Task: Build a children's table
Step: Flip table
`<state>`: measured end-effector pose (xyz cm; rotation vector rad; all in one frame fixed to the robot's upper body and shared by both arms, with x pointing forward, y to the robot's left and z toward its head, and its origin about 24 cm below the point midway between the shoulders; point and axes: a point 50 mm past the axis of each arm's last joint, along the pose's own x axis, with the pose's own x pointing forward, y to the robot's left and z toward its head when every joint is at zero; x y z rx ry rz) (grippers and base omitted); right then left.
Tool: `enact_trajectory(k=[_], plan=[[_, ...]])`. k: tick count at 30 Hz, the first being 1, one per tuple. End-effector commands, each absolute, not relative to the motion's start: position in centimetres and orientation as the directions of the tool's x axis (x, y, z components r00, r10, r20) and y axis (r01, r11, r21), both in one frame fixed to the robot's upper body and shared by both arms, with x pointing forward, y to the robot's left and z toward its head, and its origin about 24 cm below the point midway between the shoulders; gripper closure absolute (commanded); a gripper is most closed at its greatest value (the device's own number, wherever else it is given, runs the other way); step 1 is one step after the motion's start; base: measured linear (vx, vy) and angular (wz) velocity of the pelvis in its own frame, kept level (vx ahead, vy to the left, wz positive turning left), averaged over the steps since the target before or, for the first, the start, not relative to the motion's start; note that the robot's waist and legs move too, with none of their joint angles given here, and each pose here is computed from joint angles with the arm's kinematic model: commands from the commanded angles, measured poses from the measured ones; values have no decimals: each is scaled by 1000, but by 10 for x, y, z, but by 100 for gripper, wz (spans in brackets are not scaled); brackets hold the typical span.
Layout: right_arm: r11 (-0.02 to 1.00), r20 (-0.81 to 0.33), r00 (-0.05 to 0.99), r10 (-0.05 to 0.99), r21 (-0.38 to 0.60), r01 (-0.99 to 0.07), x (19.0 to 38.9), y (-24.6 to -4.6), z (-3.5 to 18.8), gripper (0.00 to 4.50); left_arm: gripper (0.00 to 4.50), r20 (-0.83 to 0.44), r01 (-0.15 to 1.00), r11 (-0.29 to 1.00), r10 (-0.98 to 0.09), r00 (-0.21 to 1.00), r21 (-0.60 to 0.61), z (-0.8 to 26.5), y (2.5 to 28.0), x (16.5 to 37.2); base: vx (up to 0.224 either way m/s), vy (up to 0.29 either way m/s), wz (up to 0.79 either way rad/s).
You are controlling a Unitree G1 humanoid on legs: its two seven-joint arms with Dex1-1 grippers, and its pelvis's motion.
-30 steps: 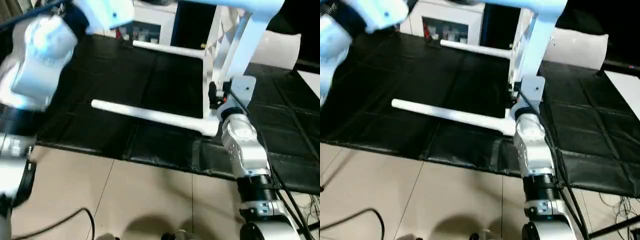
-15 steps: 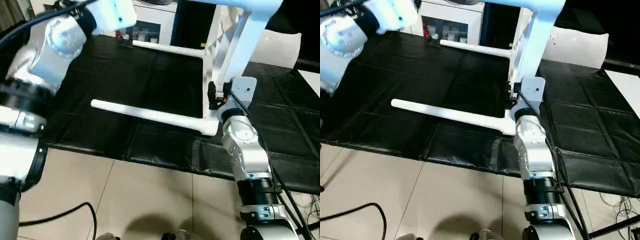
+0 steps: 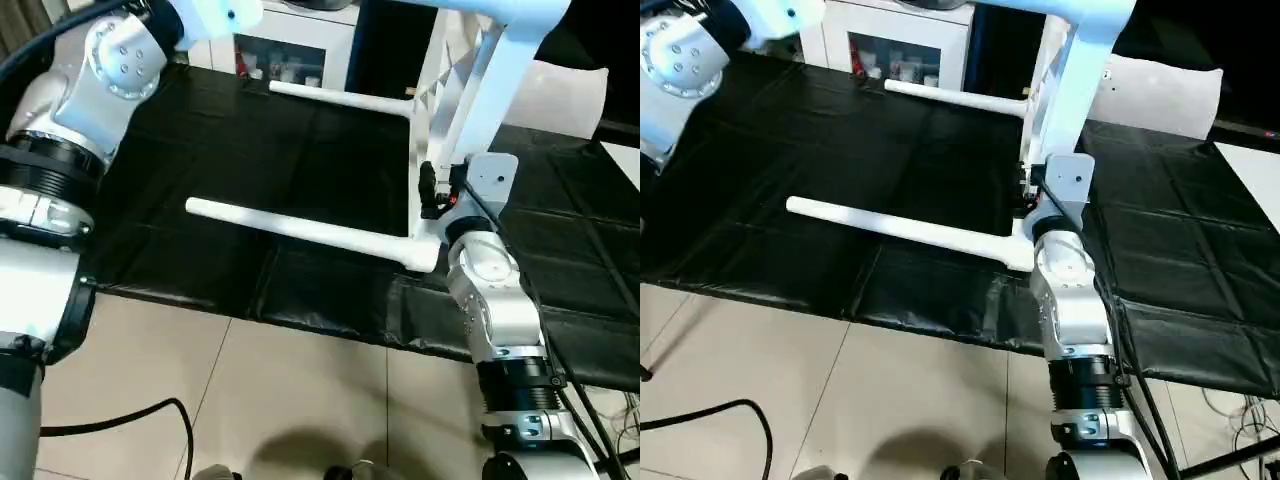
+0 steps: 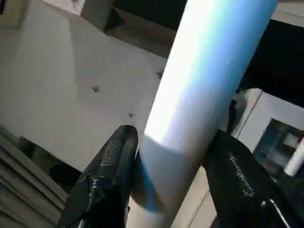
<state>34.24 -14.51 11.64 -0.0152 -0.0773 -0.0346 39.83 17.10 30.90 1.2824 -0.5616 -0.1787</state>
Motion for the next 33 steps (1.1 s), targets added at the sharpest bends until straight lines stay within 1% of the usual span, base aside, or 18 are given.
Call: enact_trajectory(k=[1,6,8,11,12,15,16,17,18,19,20,21,24,25,27,30,31,33], plan=[[999,121,993,-16,-40,21,341,-146,125,110,253,313,-169,323,-469,826,931,320,161,397,0,0,0],[999,125,992,-20,-44,25,342,-148,126,110,259,305,-145,345,-472,827,927,320,162,397,0,0,0],[998,132,991,-14,-56,22,343,-149,127,110,260,321,-112,427,-459,828,897,321,164,398,0,0,0],[997,138,990,-10,-71,20,344,-150,129,110,260,333,-87,484,-450,829,871,323,167,398,0,0,0],[996,146,989,-10,-86,22,344,-151,131,110,260,341,-64,532,-442,830,844,322,169,399,0,0,0],[994,168,986,-5,-105,23,346,-155,137,110,260,365,-37,609,-425,828,792,324,171,399,0,0,0],[994,183,983,1,-109,20,347,-156,141,110,260,385,-20,660,-413,825,751,327,172,399,0,0,0],[993,209,978,19,-117,6,348,-157,148,110,260,414,12,735,-395,820,677,331,174,398,0,0,0],[993,209,978,19,-117,6,348,-157,148,110,260,414,12,735,-395,820,677,331,174,398,0,0,0],[990,251,966,58,-136,-24,350,-158,159,110,260,450,72,830,-371,812,553,337,175,398,0,0,0],[987,281,955,92,-150,-51,350,-158,167,110,260,471,108,877,-351,809,468,340,176,397,0,0,0],[987,286,953,97,-153,-55,350,-158,169,110,260,474,114,884,-348,809,454,341,176,397,0,0,0],[968,322,928,187,-221,-118,351,-155,184,110,256,478,148,920,-320,818,362,341,175,398,0,0,0],[967,324,926,195,-224,-125,351,-155,185,110,256,477,151,923,-317,820,353,340,174,398,0,0,0],[954,332,911,247,-247,-169,351,-154,193,110,256,462,163,941,-291,838,297,336,174,399,0,0,0],[908,342,862,374,-323,-266,348,-148,207,110,255,445,161,959,-253,859,234,333,178,401,0,0,0],[908,342,862,374,-323,-266,348,-148,207,110,255,445,161,959,-253,859,234,333,178,401,0,0,0],[867,370,804,465,-374,-329,342,-142,219,110,255,437,166,965,-240,867,202,332,179,401,0,0,0]])
